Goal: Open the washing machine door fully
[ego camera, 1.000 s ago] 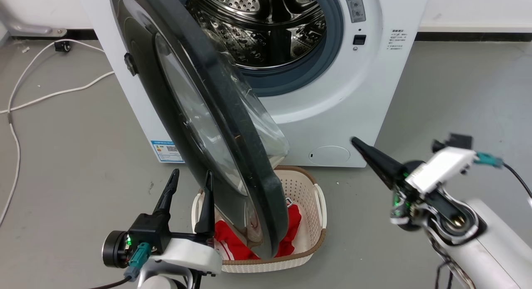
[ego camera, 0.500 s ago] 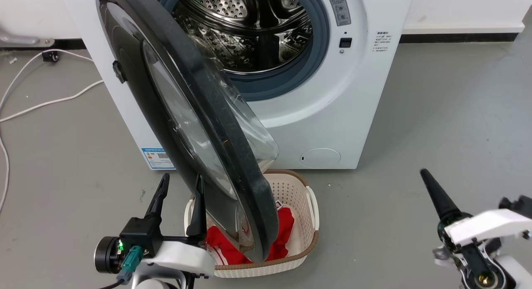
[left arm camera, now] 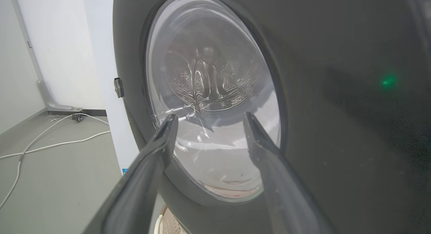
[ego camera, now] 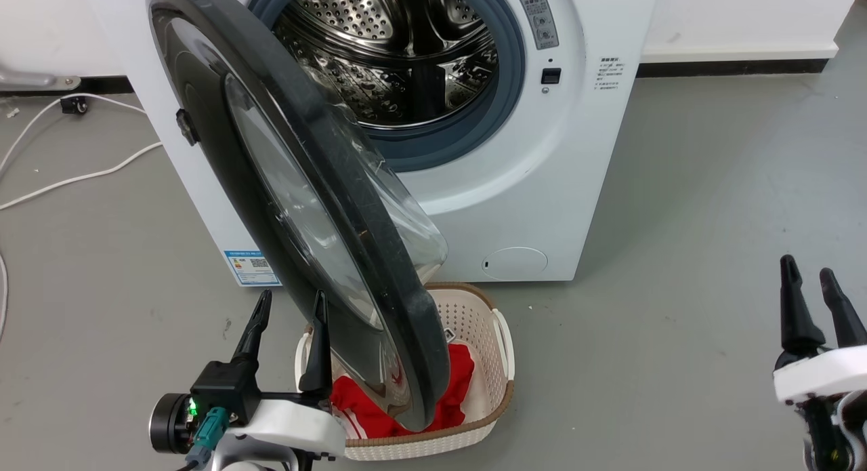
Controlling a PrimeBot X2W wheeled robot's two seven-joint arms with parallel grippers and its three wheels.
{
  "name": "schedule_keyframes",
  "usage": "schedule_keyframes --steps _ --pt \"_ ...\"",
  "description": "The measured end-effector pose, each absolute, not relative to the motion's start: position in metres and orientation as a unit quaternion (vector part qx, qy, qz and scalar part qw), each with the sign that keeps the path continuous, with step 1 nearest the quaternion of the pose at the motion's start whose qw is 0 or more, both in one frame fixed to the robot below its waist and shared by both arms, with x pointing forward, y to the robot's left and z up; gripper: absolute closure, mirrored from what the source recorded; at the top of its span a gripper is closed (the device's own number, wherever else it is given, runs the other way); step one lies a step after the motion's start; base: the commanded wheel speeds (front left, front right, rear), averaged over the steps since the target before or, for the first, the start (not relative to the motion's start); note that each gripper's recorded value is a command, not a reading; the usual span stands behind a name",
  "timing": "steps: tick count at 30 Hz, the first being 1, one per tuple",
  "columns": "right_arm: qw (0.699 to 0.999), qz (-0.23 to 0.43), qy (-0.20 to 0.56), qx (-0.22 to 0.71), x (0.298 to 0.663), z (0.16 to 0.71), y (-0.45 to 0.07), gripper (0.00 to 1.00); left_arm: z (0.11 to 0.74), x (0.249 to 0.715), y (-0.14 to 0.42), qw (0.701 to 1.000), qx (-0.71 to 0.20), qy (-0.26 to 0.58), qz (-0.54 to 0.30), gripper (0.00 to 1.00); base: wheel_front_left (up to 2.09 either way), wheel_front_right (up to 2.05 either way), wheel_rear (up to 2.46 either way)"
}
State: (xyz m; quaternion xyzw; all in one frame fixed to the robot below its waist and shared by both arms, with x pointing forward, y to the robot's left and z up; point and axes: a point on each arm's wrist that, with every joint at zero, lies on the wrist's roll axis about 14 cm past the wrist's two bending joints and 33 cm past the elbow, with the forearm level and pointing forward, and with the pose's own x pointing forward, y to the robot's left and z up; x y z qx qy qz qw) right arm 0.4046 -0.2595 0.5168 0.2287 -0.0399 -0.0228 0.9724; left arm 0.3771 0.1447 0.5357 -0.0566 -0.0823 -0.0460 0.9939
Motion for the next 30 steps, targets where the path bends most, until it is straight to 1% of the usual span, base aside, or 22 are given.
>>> schedule_keyframes --steps 2,5,13,16,22,30 --pt "0.983 -0.018 -0.054 0.176 0.399 0.523 -0.254 0.0 0.537 0.376 0.146 0.994 -0.054 -0.084 -0.045 0.0 0.0 0.0 0.0" --pt "0.99 -0.014 -0.07 0.119 0.39 0.528 -0.242 0.0 0.537 0.375 0.148 0.994 -0.053 -0.085 -0.042 0.0 0.0 0.0 0.0" --pt "0.996 0.016 -0.082 0.013 0.367 0.537 -0.206 0.0 0.539 0.373 0.154 0.994 -0.049 -0.089 -0.034 0.0 0.0 0.0 0.0" --pt "0.996 0.029 -0.079 -0.004 0.361 0.539 -0.194 0.0 0.54 0.372 0.155 0.994 -0.047 -0.09 -0.034 0.0 0.0 0.0 0.0" --pt "0.996 0.054 -0.064 -0.008 0.351 0.534 -0.174 0.0 0.54 0.369 0.155 0.994 -0.044 -0.09 -0.037 0.0 0.0 0.0 0.0" --pt "0.997 0.056 -0.054 0.0 0.345 0.529 -0.169 0.0 0.538 0.367 0.155 0.995 -0.041 -0.088 -0.039 0.0 0.0 0.0 0.0"
